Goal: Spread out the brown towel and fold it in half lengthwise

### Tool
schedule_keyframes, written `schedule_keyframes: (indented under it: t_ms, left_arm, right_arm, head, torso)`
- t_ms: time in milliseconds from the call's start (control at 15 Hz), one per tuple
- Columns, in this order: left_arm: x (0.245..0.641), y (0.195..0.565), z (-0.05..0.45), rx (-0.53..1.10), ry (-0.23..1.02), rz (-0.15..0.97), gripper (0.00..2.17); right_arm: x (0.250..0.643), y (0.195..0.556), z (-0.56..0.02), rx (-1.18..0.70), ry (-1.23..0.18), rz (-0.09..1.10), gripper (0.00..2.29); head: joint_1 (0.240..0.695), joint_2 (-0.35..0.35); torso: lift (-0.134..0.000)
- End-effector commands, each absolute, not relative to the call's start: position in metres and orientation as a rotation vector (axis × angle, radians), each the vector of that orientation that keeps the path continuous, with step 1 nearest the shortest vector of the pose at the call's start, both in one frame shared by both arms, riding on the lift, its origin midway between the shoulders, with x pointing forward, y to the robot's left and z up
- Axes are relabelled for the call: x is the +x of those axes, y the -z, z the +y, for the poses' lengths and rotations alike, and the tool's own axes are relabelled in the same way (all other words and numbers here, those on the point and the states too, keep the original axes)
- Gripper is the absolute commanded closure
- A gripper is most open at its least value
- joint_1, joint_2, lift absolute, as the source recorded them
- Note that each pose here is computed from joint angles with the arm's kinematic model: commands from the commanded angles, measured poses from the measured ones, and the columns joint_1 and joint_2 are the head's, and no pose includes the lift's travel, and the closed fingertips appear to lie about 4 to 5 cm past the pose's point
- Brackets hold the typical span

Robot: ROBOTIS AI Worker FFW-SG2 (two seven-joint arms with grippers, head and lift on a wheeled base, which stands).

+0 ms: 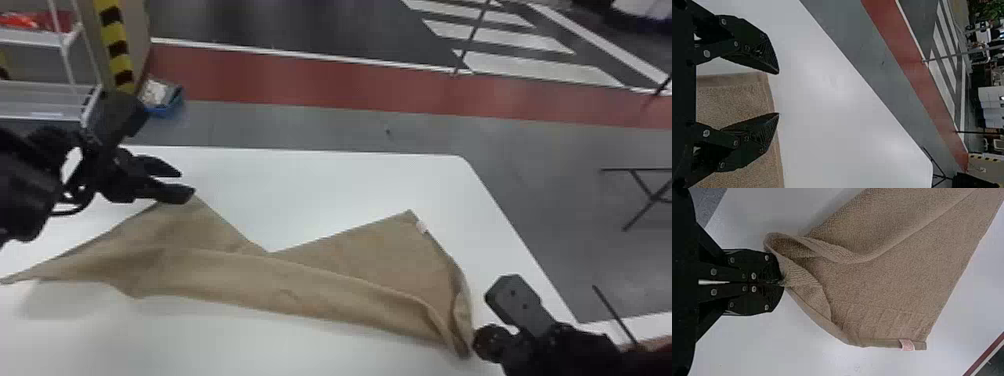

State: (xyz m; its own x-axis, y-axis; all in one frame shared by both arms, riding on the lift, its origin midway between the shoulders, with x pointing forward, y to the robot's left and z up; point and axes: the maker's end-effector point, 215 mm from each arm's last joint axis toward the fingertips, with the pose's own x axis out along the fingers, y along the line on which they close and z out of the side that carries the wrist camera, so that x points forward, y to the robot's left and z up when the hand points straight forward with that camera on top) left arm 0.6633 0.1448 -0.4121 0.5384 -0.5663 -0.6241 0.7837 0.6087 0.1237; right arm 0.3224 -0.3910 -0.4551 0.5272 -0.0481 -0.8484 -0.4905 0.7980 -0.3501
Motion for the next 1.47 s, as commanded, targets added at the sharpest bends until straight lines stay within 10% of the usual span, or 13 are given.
schedule_keyframes:
  t_ms: [0, 1400]
  left_arm:
    - [0.665, 0.421, 0.143, 0.485, 0.830, 0.565, 0.60]
    - [0.664, 0.460, 0.166, 0.530, 0.760, 0.619, 0.73]
  right_arm:
    - [0.320, 0.451, -0.391, -0.616, -0.286, 0.989, 1.68]
    - [0.309, 0.430, -0.387, -0.620, -0.301, 0.927, 1.68]
  head:
    - [0.695, -0.270]
    - [0.695, -0.253]
  torso:
    - [-0.123]
    - [-0.123]
